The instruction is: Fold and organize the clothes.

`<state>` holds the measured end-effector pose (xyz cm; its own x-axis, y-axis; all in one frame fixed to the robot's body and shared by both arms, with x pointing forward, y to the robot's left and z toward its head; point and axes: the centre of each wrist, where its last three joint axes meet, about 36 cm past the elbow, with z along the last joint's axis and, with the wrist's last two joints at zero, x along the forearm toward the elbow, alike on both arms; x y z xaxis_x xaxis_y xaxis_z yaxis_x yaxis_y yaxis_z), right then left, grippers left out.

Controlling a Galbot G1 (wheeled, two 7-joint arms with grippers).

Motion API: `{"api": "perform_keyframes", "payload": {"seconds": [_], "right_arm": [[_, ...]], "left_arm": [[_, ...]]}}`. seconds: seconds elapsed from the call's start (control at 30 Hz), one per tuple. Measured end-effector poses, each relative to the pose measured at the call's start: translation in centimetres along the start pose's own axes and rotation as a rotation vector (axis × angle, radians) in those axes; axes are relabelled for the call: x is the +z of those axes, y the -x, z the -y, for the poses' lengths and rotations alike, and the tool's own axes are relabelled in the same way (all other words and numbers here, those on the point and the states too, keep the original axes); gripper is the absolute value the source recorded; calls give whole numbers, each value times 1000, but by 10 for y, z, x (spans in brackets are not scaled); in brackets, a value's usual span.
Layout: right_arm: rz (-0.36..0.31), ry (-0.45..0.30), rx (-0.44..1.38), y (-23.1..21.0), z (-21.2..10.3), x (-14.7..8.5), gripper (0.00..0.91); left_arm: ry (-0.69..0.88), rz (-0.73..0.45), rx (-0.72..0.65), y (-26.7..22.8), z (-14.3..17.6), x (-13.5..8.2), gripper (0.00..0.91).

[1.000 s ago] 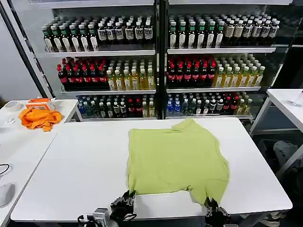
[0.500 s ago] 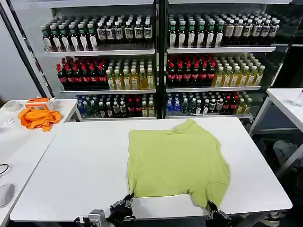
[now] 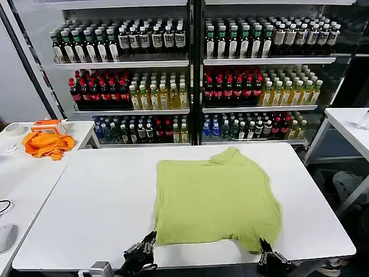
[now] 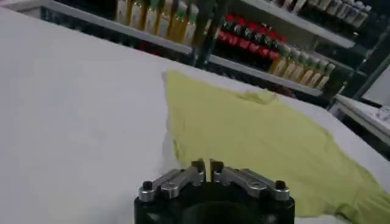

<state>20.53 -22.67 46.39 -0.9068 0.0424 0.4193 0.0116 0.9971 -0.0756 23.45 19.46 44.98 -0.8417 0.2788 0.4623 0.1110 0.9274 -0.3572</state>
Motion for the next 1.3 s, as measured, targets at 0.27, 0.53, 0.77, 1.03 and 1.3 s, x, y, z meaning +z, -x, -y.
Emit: {"api": "perform_keyframes", "payload": {"seconds": [0.27,0.53,0.77,1.03,1.3], "right_arm": [[11,-18,5,3,3,-1,0],[-8,-34,11,11,3,10,0],[-17,-41,17,12,3,14,0],[-24,-41,21,10,0,18,0],[-20,-36,27,11,-2,20,0]], "left_arm": [[-2,16,1,-11,2,-5,353],[27,1,-27,1,3,7,907],[89,-24,-47,21,7,25,907],[152,-61,-53,38,15,46,212],[199,-63,-53,45,12,55,30]]}}
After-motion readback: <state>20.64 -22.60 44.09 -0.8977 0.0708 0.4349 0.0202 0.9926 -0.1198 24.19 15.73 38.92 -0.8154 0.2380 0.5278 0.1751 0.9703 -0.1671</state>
